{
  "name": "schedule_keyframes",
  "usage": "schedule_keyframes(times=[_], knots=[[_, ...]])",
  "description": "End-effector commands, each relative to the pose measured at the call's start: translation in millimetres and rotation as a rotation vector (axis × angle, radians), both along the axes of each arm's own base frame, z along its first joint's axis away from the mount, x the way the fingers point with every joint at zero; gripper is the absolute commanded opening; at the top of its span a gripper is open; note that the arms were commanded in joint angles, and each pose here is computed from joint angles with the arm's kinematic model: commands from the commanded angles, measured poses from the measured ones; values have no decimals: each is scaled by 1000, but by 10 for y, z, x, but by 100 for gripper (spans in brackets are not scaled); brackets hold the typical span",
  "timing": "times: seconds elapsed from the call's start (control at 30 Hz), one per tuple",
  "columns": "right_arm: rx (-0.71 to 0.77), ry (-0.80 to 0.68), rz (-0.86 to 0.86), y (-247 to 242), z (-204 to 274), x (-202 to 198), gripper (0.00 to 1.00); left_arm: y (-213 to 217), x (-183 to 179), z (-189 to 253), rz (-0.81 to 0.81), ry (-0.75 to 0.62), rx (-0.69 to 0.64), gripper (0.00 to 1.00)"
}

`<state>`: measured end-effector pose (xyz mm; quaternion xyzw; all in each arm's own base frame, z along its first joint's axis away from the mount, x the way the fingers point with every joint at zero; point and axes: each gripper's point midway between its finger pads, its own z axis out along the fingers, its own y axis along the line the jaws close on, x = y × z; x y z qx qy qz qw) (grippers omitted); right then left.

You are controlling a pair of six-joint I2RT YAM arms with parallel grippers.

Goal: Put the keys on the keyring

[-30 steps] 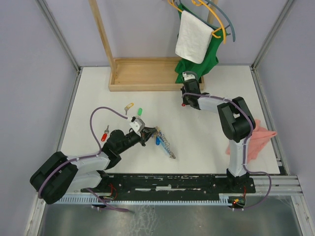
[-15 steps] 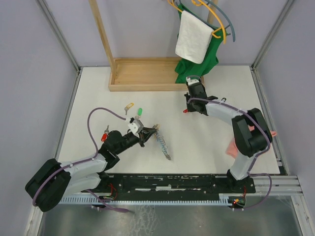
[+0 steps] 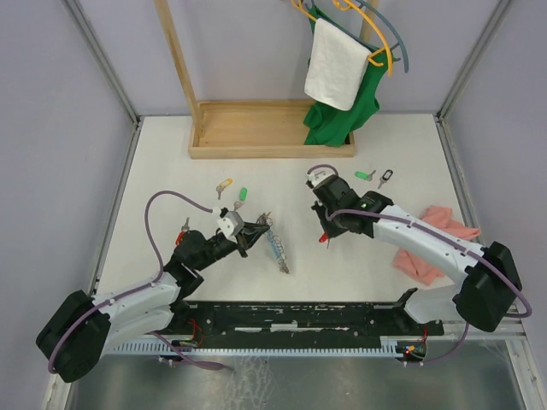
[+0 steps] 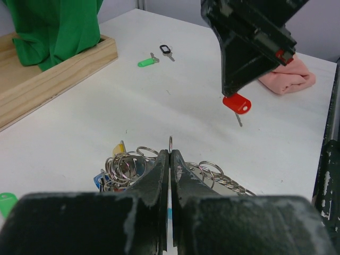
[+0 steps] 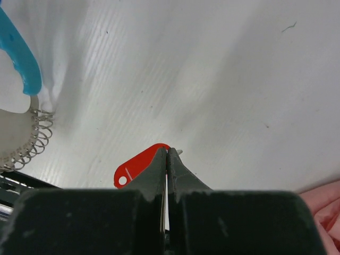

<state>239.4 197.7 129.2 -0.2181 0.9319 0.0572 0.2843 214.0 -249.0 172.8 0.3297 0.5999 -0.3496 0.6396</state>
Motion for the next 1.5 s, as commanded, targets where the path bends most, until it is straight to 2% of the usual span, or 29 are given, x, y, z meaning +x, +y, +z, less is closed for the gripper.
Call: schedule_keyframes(times=[0.0, 0.33, 0.57, 0.83, 0.97, 1.17, 1.47], knots=[[-77, 53, -1, -31, -283, -152, 2, 1, -70, 254, -30, -116, -40, 3], [-81, -61, 36, 416, -640, 355, 4, 11, -92, 201, -36, -126, -24, 3], [-97, -59, 32, 501, -840, 458, 8, 11, -98, 172, -40, -129, -17, 3], [-57, -71, 38, 476, -705, 390, 30, -15, -127, 168, -64, -131, -13, 3], [-22, -99, 31, 420, -663, 331, 35, -11, -127, 163, -62, -131, -11, 3], [24, -109, 69, 393, -739, 216, 36, -22, -124, 145, -67, -128, -2, 3], [24, -134, 65, 335, -850, 205, 31, -37, -156, 149, -88, -138, 1, 3]])
